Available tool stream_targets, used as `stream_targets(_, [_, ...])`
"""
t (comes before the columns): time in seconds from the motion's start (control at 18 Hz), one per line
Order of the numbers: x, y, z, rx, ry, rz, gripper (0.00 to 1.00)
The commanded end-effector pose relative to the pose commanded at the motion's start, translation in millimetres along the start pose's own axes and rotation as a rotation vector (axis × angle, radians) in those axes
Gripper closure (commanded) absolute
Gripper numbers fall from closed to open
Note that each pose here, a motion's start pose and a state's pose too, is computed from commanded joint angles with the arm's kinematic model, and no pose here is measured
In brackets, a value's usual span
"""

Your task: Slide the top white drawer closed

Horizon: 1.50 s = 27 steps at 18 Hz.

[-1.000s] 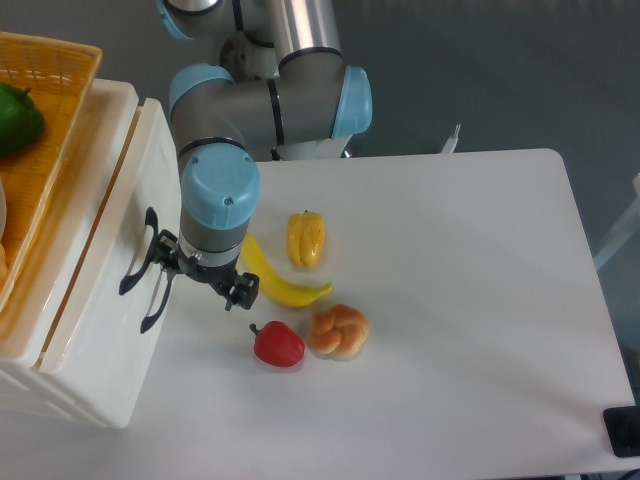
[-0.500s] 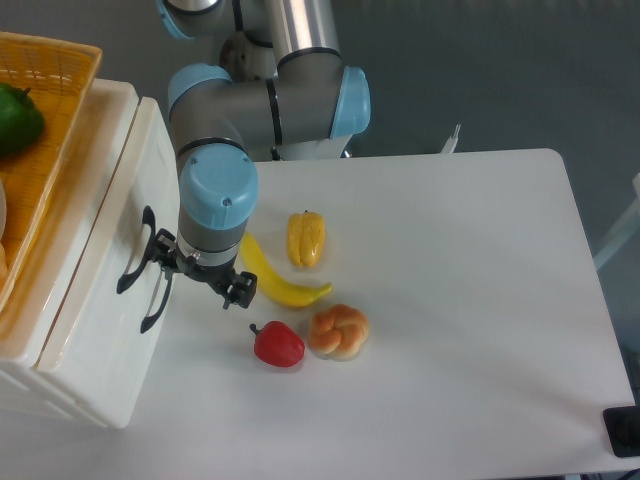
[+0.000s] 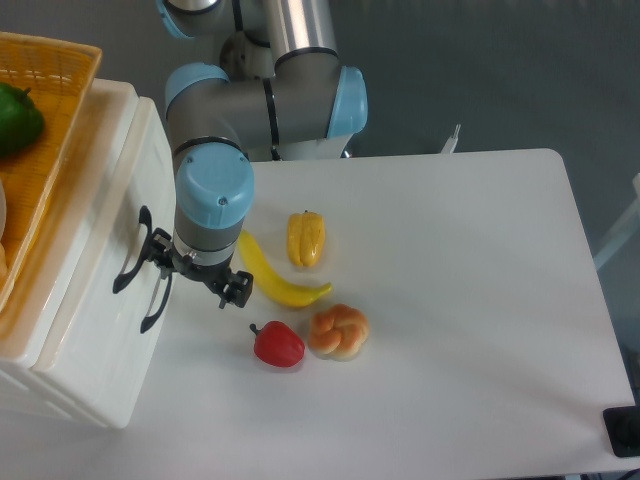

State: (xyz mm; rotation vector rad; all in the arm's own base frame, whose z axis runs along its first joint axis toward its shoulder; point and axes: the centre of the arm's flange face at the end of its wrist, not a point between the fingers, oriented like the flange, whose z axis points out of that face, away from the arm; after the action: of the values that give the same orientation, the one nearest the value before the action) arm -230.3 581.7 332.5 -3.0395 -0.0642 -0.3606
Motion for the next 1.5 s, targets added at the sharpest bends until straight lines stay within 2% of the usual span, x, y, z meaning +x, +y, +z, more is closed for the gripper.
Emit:
stream_targets(0.28, [-20.9,2.7,-9.5,0.009,-0.026,-0.019,0.0])
stream_targets(0.56, [-49.7,9.3,-35.3,0.038,-0.068,-0.055,0.0])
stream_targets(0.72, [-70.5,18.0,-47.5,0.031,-0.112,-0.061,0.0])
stream_targets(1.06, [-121.6,45.4,-72.7,0.018,-0.176,0.014,0.0])
stream_targets(1.28, [-153.5,58.8,-93.4,-0.05,-0.267,0.115,0.0])
stream_targets(1.5, [-192.6,93.2,-107.9,-0.08,-0.279,0.2,0.0])
